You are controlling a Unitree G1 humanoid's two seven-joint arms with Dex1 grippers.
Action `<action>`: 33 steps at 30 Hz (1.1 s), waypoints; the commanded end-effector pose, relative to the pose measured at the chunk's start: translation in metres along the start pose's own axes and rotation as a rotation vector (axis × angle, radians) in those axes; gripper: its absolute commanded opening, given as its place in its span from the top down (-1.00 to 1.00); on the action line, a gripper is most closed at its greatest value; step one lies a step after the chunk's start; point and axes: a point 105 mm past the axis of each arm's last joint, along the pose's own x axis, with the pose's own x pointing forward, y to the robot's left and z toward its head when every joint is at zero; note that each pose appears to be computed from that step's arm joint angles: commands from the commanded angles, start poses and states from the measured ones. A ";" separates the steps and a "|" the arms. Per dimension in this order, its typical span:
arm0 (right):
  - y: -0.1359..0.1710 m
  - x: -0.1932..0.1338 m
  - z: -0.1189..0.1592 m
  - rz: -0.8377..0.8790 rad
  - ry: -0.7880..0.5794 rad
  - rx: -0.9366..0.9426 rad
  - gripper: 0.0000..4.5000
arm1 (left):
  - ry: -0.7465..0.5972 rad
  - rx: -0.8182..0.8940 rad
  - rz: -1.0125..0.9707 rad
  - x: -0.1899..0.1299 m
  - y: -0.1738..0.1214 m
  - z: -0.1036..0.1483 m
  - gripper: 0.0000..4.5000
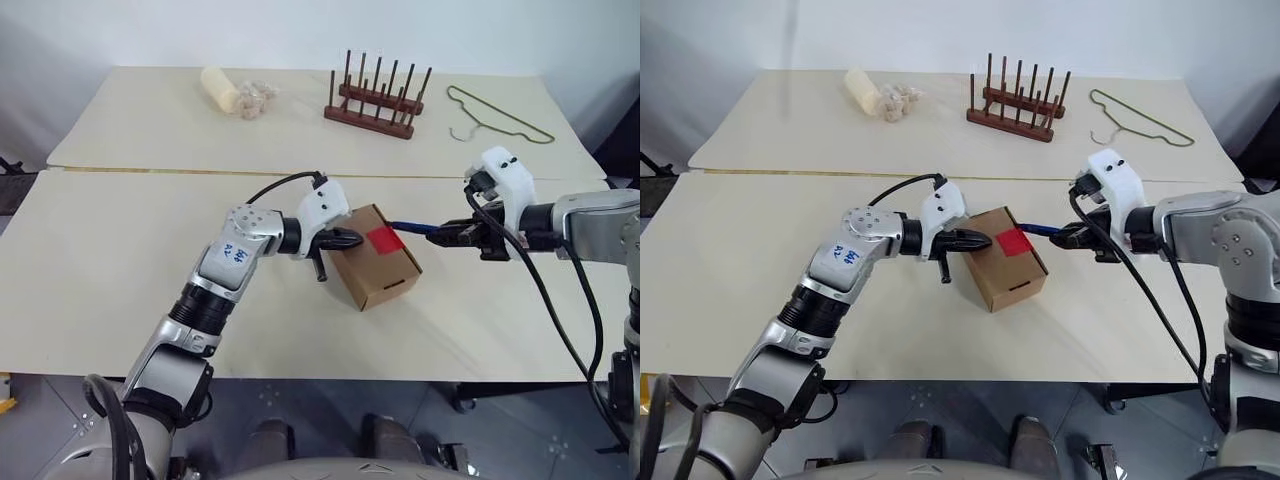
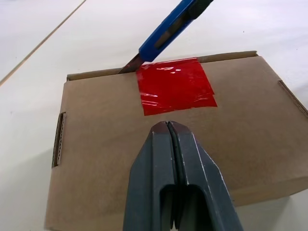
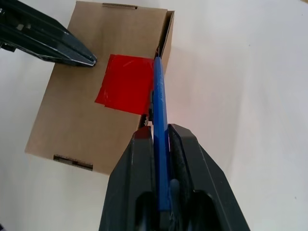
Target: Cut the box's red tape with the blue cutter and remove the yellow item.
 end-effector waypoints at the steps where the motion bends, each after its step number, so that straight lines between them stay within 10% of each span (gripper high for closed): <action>1: 0.003 -0.005 -0.004 0.017 0.038 -0.014 0.93 | 0.095 -0.033 -0.028 0.007 -0.010 -0.022 1.00; 33: 0.016 -0.022 -0.027 0.116 0.214 0.016 0.93 | 0.115 -0.062 -0.032 0.016 -0.019 -0.028 1.00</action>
